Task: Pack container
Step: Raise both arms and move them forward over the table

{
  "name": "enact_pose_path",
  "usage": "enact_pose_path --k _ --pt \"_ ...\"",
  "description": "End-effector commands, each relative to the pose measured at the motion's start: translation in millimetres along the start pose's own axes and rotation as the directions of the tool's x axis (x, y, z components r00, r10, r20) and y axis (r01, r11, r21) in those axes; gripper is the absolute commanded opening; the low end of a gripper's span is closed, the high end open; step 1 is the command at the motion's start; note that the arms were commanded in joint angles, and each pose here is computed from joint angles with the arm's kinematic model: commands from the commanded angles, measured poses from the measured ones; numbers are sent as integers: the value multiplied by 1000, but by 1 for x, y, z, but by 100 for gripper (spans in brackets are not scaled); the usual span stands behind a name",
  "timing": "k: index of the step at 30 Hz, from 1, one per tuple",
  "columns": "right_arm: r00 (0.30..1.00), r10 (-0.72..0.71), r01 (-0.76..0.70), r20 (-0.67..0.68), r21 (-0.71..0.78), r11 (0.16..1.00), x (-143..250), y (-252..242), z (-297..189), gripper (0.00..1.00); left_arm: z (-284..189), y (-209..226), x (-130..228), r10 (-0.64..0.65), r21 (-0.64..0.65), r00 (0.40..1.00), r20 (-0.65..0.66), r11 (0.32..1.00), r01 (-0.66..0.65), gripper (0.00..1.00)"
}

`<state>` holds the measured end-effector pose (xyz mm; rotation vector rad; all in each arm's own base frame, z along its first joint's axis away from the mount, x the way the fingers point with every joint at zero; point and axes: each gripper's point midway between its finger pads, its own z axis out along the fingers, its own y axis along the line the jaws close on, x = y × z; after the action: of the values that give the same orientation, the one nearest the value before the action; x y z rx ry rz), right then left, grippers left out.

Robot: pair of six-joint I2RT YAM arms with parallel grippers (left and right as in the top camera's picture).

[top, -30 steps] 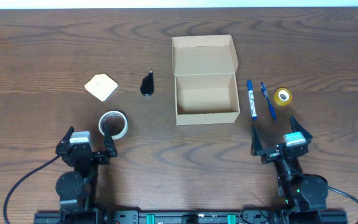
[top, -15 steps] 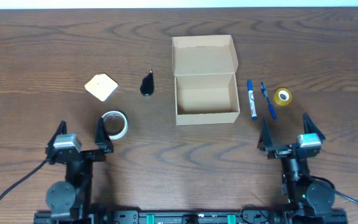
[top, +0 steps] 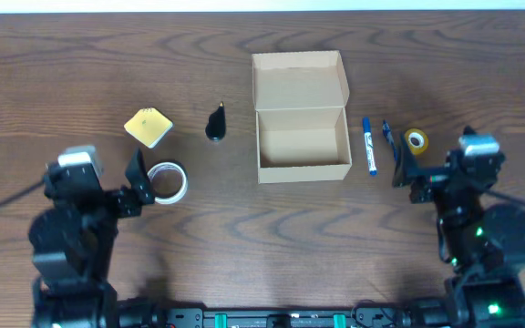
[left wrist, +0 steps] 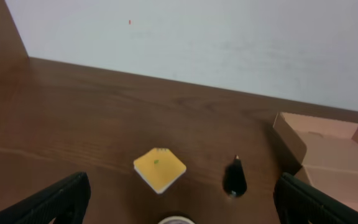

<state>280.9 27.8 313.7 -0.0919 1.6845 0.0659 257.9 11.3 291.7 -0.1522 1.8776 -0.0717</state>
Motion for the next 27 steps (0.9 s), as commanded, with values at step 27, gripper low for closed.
enact_pose_path --k 27 --pt "981 -7 -27 -192 -174 984 -51 30 4 99 -17 -32 -93 79 114 993 -83 991 -70 95"
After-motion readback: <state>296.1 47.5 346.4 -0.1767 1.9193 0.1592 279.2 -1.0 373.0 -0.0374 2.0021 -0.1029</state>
